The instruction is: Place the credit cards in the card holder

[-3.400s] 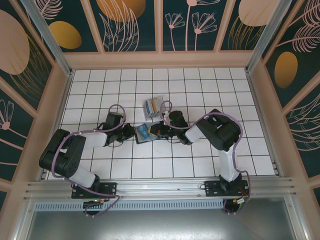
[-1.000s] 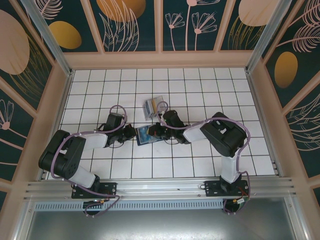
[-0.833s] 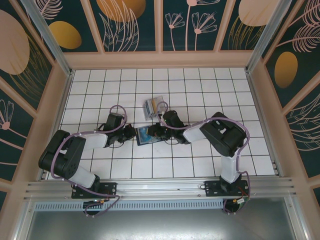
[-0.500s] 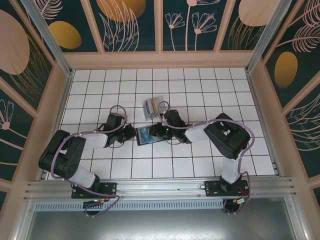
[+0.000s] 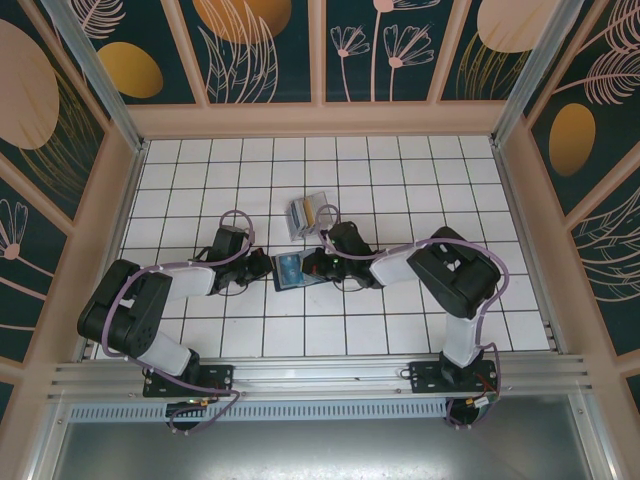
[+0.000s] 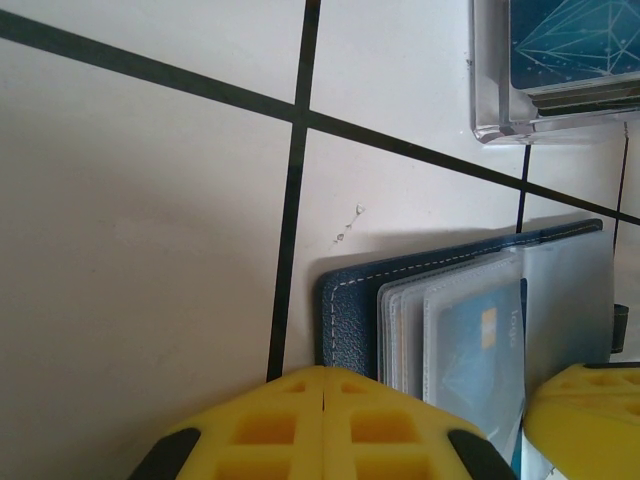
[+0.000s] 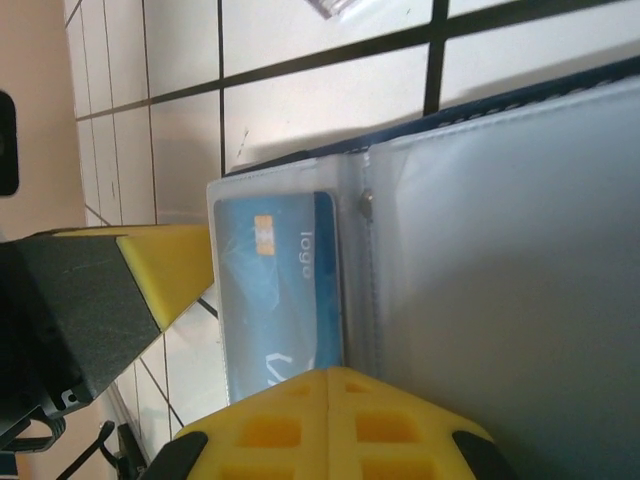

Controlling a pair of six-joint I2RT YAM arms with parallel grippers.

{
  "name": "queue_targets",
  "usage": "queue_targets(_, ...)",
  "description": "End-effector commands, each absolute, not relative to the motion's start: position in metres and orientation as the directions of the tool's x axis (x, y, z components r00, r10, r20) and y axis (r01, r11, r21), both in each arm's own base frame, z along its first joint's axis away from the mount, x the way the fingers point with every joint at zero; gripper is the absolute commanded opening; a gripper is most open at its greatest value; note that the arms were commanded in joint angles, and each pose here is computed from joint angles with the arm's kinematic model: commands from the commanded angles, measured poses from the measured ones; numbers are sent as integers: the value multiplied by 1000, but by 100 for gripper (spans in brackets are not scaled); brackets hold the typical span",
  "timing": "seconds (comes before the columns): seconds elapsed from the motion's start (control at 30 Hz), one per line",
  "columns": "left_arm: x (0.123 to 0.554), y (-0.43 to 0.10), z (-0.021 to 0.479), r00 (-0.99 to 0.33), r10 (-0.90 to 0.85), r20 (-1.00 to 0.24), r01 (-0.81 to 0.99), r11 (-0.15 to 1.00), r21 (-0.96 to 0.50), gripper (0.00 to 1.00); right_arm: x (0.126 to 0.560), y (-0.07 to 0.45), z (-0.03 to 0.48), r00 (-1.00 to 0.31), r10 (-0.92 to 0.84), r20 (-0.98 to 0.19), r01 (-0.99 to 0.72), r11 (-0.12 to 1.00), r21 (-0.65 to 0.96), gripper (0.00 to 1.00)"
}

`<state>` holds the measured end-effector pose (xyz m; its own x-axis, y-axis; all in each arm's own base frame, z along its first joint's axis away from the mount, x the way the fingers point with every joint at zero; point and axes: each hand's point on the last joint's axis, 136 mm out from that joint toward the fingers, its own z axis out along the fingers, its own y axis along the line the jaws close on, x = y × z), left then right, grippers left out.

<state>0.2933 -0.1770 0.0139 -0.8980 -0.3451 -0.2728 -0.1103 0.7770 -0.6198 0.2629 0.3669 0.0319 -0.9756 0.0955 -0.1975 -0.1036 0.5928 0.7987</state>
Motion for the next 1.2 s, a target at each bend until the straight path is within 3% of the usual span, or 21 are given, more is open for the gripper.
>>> queue_targets(0.0,276,-176,-3,-926,-308,-218,-129,801,-585,8,262,382,41,-976,72,-205,-135,536,833,3)
queue_targets(0.1,277,-173,-1,-922,-311,-229,-128,807,-577,9,261,385,47,-975,55,-216,-156,525,837,4)
queue_targets(0.2,275,-180,6,-932,-299,-204,-116,780,-614,17,262,378,54,-967,61,-247,-175,543,821,9)
queue_targets(0.37,273,-176,17,-925,-316,-212,-119,769,-628,23,270,345,61,-927,41,-372,-245,686,685,18)
queue_targets(0.57,269,-181,25,-930,-325,-175,-126,725,-677,37,279,300,73,-869,3,-494,-303,787,538,31)
queue_targets(0.77,268,-180,21,-928,-328,-178,-127,726,-676,49,287,276,59,-870,-18,-492,-274,847,455,42)
queue_targets(0.97,266,-178,19,-928,-323,-184,-124,736,-665,49,288,269,38,-886,-52,-460,-255,885,390,37)
queue_targets(1.17,265,-184,17,-936,-311,-165,-117,716,-688,48,275,298,25,-929,-58,-366,-256,816,519,37)
